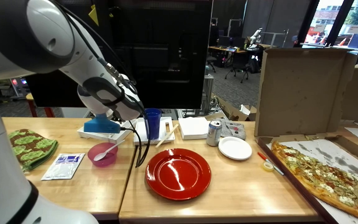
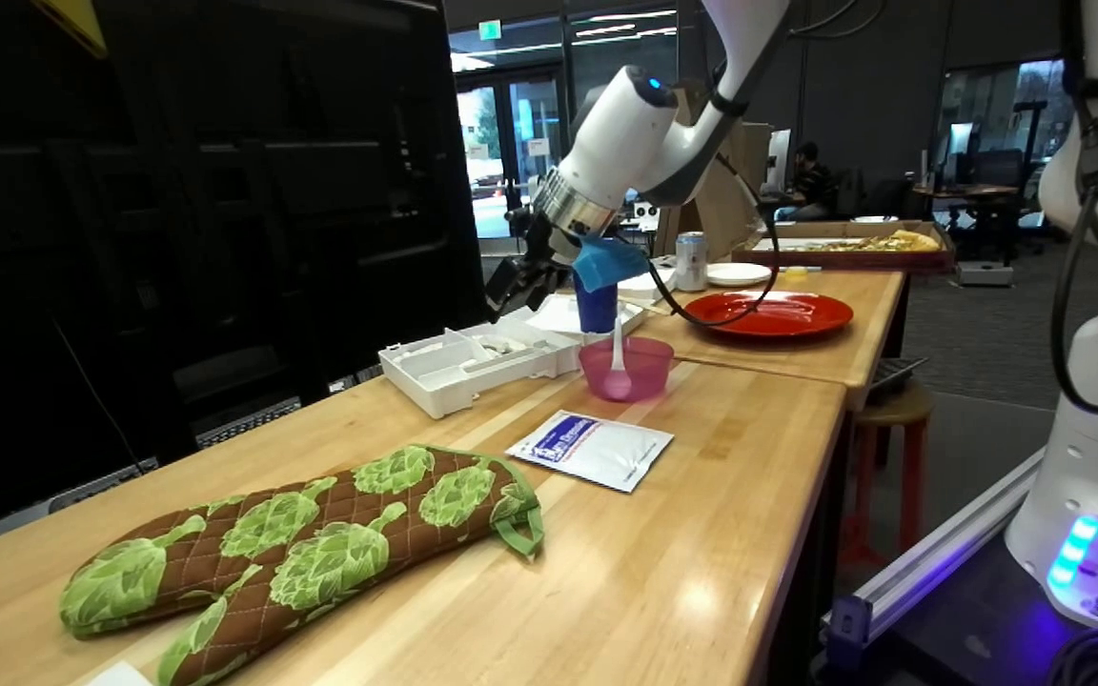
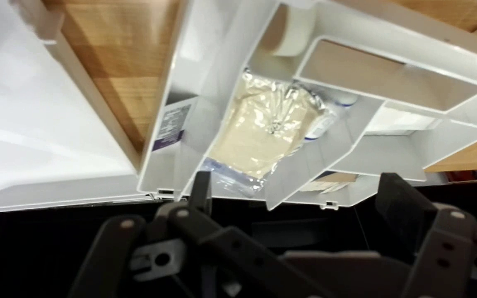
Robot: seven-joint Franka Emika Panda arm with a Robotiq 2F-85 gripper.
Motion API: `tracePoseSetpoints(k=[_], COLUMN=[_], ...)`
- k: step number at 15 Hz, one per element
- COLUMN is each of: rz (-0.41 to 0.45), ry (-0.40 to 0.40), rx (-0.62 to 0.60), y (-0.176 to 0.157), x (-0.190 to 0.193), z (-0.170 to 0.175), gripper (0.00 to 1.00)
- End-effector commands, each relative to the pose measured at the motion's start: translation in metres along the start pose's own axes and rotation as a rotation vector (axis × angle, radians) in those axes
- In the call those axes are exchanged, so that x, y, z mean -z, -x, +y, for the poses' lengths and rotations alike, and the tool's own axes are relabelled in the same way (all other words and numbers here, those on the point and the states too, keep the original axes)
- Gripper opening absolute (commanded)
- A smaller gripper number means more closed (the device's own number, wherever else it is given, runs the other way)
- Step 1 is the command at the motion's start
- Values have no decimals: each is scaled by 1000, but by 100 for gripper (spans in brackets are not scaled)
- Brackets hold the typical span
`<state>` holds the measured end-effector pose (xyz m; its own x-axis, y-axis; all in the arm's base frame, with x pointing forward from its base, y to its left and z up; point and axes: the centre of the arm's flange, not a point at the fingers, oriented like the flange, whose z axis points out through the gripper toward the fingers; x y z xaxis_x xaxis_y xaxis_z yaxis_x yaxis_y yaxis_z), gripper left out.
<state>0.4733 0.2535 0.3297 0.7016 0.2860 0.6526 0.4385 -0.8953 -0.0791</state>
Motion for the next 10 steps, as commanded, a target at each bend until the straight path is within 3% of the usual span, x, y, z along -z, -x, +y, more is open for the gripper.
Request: tracePoseSetpoints(k=[1,3,4,10], rz=[-20,-16,1,-1], ry=[-14,-44,-2,-21], rx=[-22,-5,-9,9], y=[-50,-42,0,1], x=[8,13,1,1], z=[15,5,1,-14], gripper=[100,100,100,100])
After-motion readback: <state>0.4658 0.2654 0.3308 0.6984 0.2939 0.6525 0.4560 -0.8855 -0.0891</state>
